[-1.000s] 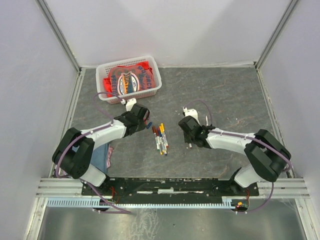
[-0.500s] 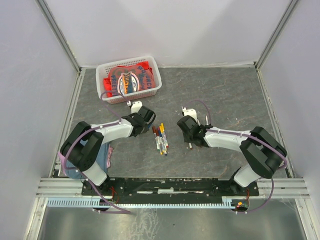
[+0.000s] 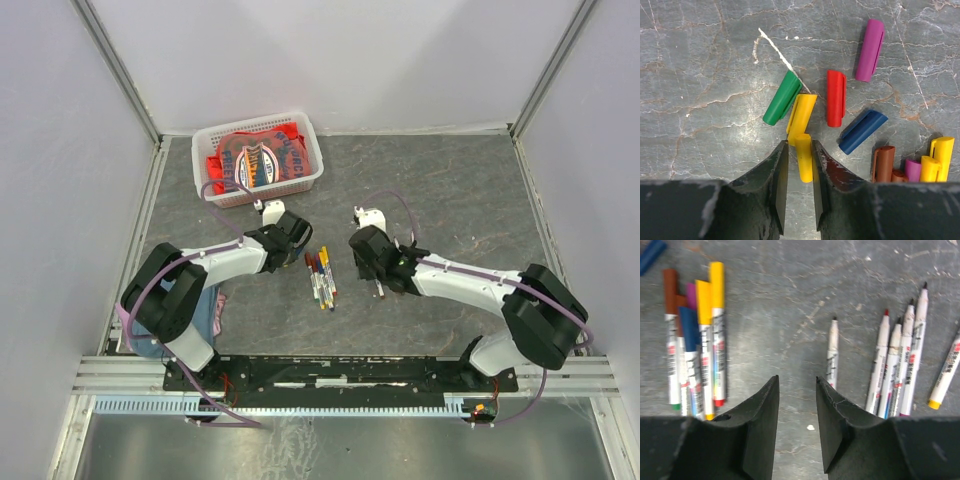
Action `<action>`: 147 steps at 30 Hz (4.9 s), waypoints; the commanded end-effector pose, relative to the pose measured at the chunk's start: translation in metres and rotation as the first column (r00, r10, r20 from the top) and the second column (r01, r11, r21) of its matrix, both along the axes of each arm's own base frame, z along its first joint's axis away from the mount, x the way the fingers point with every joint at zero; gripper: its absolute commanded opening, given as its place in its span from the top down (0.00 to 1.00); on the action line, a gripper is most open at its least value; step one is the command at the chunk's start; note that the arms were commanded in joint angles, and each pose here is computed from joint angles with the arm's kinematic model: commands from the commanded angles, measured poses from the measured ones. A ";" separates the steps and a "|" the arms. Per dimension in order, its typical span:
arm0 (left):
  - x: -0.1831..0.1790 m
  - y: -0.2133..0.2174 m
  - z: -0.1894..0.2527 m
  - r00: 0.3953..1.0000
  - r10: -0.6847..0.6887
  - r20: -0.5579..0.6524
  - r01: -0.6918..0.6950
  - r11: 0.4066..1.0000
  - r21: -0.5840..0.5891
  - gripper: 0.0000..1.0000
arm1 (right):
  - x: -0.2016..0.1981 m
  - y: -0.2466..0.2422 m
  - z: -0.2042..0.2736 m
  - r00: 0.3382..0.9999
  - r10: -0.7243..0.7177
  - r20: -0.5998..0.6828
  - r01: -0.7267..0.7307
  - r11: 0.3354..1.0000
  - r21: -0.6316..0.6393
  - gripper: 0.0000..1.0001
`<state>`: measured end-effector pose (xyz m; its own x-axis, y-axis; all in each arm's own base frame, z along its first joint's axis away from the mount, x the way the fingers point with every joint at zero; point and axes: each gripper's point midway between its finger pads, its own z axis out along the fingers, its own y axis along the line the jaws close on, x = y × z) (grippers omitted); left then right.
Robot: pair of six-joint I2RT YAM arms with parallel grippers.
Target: Open the pen caps
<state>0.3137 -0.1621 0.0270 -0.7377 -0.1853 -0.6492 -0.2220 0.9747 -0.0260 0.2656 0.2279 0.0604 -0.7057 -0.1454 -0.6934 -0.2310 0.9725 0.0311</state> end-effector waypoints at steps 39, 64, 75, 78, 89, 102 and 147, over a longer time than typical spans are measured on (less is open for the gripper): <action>0.008 -0.008 0.037 0.993 -0.021 0.114 0.021 1.000 -0.003 0.63 | 0.006 0.099 -0.022 0.989 0.137 -0.048 -0.131 0.985 0.115 0.54; 0.007 -0.021 0.057 0.988 -0.020 0.154 0.035 0.994 -0.099 0.56 | -0.025 0.074 -0.071 0.988 0.072 -0.138 -0.080 0.996 -0.050 0.80; 0.001 -0.046 0.062 0.989 -0.035 0.141 0.071 0.963 -0.261 0.52 | -0.021 0.071 -0.051 0.996 0.048 -0.074 -0.047 0.999 0.012 0.99; 0.001 -0.057 0.075 0.986 -0.033 0.164 0.089 0.935 -0.343 0.51 | -0.020 0.071 -0.043 0.998 0.040 -0.052 -0.038 0.998 0.041 0.99; -0.006 -0.075 0.088 0.985 -0.056 0.161 0.129 0.864 -0.487 0.47 | -0.020 0.074 -0.011 0.999 0.038 0.013 -0.039 0.991 0.128 0.99; -0.010 -0.100 0.091 0.985 -0.109 0.132 0.167 0.783 -0.599 0.46 | -0.036 0.088 0.025 0.993 0.084 0.084 -0.100 0.972 0.212 0.99; -0.024 -0.101 0.102 0.983 -0.069 0.168 0.173 0.636 -0.752 0.79 | -0.055 0.115 0.067 0.982 0.156 0.104 -0.187 0.875 0.446 0.99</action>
<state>0.2876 -0.2577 0.1102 -0.7360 -0.5322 -0.4183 -0.0707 0.6750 -0.7344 0.2081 0.3354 0.1139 -0.6693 0.0334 -0.7423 -0.4007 0.8250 0.3984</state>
